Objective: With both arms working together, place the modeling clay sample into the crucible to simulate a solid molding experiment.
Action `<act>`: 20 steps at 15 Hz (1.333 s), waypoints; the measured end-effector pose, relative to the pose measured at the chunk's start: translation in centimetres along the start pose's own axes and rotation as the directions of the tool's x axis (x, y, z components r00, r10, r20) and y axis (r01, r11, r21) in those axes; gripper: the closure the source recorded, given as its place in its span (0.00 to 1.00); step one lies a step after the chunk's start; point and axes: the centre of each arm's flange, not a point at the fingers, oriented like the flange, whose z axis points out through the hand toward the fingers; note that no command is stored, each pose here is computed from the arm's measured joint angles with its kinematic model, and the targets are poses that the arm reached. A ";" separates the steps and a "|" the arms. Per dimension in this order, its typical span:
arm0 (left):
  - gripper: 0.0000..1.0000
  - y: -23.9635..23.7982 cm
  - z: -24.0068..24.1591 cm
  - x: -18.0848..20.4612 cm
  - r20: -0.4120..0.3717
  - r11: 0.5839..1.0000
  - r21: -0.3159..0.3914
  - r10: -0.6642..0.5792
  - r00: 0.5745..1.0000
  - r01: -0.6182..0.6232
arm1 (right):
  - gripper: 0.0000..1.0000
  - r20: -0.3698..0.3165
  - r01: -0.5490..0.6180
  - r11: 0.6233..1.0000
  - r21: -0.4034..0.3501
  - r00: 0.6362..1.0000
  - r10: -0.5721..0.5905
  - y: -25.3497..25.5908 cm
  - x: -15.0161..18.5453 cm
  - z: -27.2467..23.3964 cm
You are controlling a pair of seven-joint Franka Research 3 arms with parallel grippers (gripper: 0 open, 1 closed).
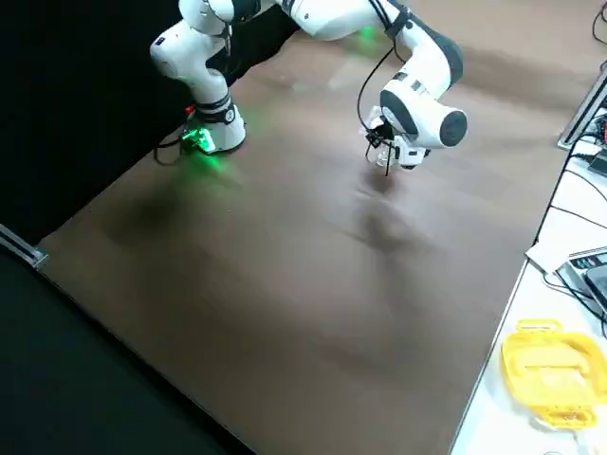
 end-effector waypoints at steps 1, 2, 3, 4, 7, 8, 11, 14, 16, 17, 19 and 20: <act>0.00 0.0 0.0 0.0 0.000 1.000 0.000 0.000 1.000 0.000 | 0.45 0.012 0.002 1.000 -0.001 1.000 -0.002 -0.1 -0.2 0.0; 0.00 0.0 0.0 0.0 0.001 1.000 0.000 0.001 1.000 -0.001 | 0.45 0.014 0.007 1.000 -0.002 1.000 -0.007 -0.3 -0.5 -0.3; 0.00 0.0 0.1 0.0 0.001 1.000 0.000 0.001 1.000 -0.001 | 0.45 0.001 0.014 1.000 -0.002 1.000 -0.014 -0.5 -0.8 -1.1; 0.00 0.1 0.1 0.0 0.001 1.000 0.000 0.001 1.000 -0.001 | 0.45 -0.020 0.022 1.000 -0.001 1.000 -0.022 -0.7 -1.3 -2.2; 0.00 0.2 0.1 0.0 0.001 1.000 0.000 0.003 1.000 -0.003 | 0.37 -0.122 0.067 0.998 0.002 0.990 -0.067 -1.5 -4.1 -7.2; 0.00 0.3 0.1 0.0 0.001 1.000 0.000 0.005 1.000 -0.005 | 0.29 -0.161 0.080 0.997 0.000 0.984 -0.079 -1.8 -5.7 -9.0; 0.00 0.4 0.1 0.0 0.001 1.000 0.000 0.007 1.000 -0.007 | 0.16 -0.271 0.113 0.992 -0.057 0.954 -0.125 -1.7 -11.2 -14.0; 0.00 0.2 -0.2 0.0 -0.005 1.000 0.001 0.004 1.000 -0.004 | 0.00 -0.370 0.092 0.978 -0.190 0.915 -0.158 -2.3 -17.9 -17.8; 0.00 0.2 -0.5 0.0 -0.013 1.000 0.001 0.003 1.000 -0.003 | 0.00 -0.405 0.048 0.962 -0.269 0.900 -0.159 -2.5 -20.3 -18.8; 0.00 0.1 -0.6 0.0 -0.014 1.000 0.001 0.002 1.000 -0.002 | 0.00 -0.424 0.036 0.956 -0.292 0.891 -0.163 -2.7 -21.5 -19.3; 0.00 -0.1 -0.5 0.1 -0.013 1.000 0.000 -0.002 1.000 0.002 | 0.00 -0.460 0.014 0.949 -0.315 0.872 -0.165 -2.7 -23.8 -20.4; 0.00 -0.3 -0.5 0.1 -0.012 1.000 0.000 -0.005 1.000 0.005 | 0.00 -0.476 0.001 0.946 -0.323 0.864 -0.164 -2.6 -24.7 -20.9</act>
